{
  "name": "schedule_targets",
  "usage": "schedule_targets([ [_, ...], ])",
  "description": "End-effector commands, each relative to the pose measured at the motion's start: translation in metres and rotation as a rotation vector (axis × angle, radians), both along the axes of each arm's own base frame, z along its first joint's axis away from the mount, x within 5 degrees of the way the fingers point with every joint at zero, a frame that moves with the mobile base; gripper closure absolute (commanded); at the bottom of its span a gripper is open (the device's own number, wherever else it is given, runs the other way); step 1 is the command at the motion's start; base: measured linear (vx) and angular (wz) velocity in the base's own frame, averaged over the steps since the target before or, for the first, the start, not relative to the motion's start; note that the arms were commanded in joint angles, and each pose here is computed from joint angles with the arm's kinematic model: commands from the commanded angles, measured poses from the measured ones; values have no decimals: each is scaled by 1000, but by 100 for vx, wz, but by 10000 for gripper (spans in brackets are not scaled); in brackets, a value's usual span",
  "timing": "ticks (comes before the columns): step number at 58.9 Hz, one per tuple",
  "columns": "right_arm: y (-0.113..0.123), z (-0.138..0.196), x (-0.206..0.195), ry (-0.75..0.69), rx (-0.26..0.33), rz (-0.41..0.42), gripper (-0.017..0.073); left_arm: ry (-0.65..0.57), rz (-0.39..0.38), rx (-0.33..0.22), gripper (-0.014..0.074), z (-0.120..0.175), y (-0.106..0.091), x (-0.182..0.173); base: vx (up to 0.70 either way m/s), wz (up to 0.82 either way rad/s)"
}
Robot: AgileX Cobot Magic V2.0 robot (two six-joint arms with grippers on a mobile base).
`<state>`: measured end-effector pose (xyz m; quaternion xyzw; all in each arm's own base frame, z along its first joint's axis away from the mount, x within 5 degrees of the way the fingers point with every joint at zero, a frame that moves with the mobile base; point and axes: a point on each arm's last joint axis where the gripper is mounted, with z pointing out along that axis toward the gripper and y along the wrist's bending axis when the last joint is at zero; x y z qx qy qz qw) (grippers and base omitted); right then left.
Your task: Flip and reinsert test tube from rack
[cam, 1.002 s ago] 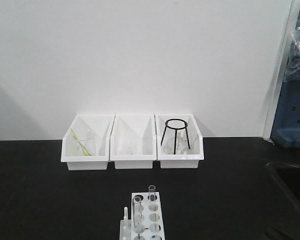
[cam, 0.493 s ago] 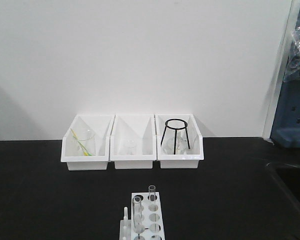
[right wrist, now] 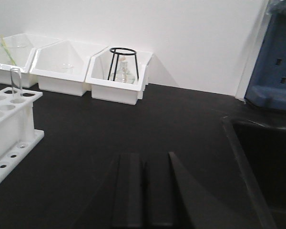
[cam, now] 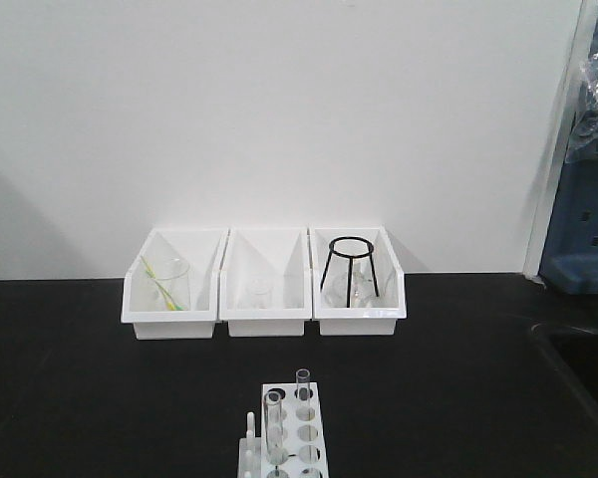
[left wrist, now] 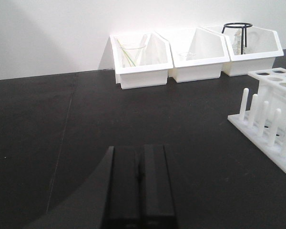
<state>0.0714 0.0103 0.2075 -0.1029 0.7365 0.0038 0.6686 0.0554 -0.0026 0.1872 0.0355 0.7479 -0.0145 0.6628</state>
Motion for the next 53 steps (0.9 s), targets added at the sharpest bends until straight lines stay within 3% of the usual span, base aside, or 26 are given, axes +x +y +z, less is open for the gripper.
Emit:
schedule_targets([
  [1,-1,4,-7,-146,40,-8,570,-89,-14,-22,599,9,-1,0,0,0],
  [10,-3,-3,-17,-198,48,-13,570,-89,-14,-22,599,9,-1,0,0,0],
  [53,-3,-3,-16,-191,43,-12,570,-89,-14,-22,599,9,-1,0,0,0],
])
